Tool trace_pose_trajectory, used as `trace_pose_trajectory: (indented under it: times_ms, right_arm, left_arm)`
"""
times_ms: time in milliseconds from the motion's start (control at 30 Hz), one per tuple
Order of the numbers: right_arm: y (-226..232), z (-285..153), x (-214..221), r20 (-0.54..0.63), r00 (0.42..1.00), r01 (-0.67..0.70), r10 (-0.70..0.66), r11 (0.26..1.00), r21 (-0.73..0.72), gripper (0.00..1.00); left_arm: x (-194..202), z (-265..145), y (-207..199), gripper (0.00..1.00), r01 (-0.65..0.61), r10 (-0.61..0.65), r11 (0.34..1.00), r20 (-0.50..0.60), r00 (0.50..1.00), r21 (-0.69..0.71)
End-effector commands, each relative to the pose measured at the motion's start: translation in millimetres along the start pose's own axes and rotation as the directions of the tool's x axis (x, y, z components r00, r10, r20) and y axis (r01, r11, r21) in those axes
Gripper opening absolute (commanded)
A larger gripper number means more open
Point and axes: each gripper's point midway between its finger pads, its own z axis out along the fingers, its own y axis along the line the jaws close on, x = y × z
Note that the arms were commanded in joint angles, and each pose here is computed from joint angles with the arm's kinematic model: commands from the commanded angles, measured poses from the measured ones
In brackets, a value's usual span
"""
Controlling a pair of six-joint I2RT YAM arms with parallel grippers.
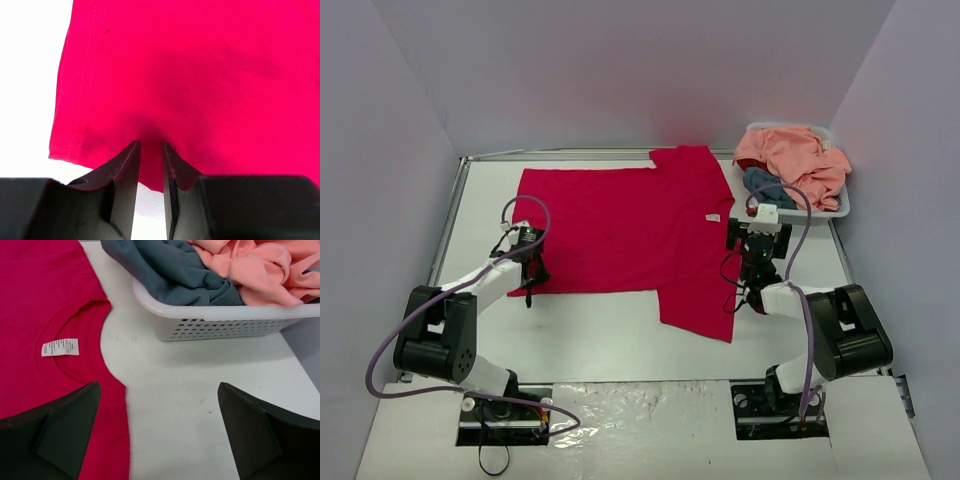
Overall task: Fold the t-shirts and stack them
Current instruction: Flatten out the tshirt
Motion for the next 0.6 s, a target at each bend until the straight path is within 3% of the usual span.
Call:
trace_pose_trajectory:
  times_ms: [0, 33, 167, 567]
  right_arm:
    - [-5.5, 3.1, -24.9, 0.164, 0.986, -0.046, 0.042, 0.999, 0.019, 1.00]
    - [-9.8, 0.5, -6.9, 0.141, 0.990, -0.033, 0.028, 0.999, 0.037, 1.00]
    - [-15.8, -6.4, -12.7, 0.203, 0.977, -0.069, 0.059, 0.997, 0.045, 1.00]
    - [-19.7, -4.3, -11.4, 0.208, 0.975, -0.090, 0.079, 0.995, 0.046, 1.00]
  left_arm:
    - [-11.1, -7.1, -2.7, 0.23, -0.009, 0.009, 1.000, 0.049, 0.999, 0.003]
    - [-11.5, -7.2, -2.9, 0.23, -0.008, 0.008, 1.000, 0.051, 0.999, 0.003]
    - [-11.8, -7.8, -4.2, 0.23, -0.017, 0.017, 1.000, 0.057, 0.998, -0.002]
    - [-13.8, -12.4, -4.2, 0.23, -0.023, 0.023, 1.000, 0.075, 0.997, -0.009]
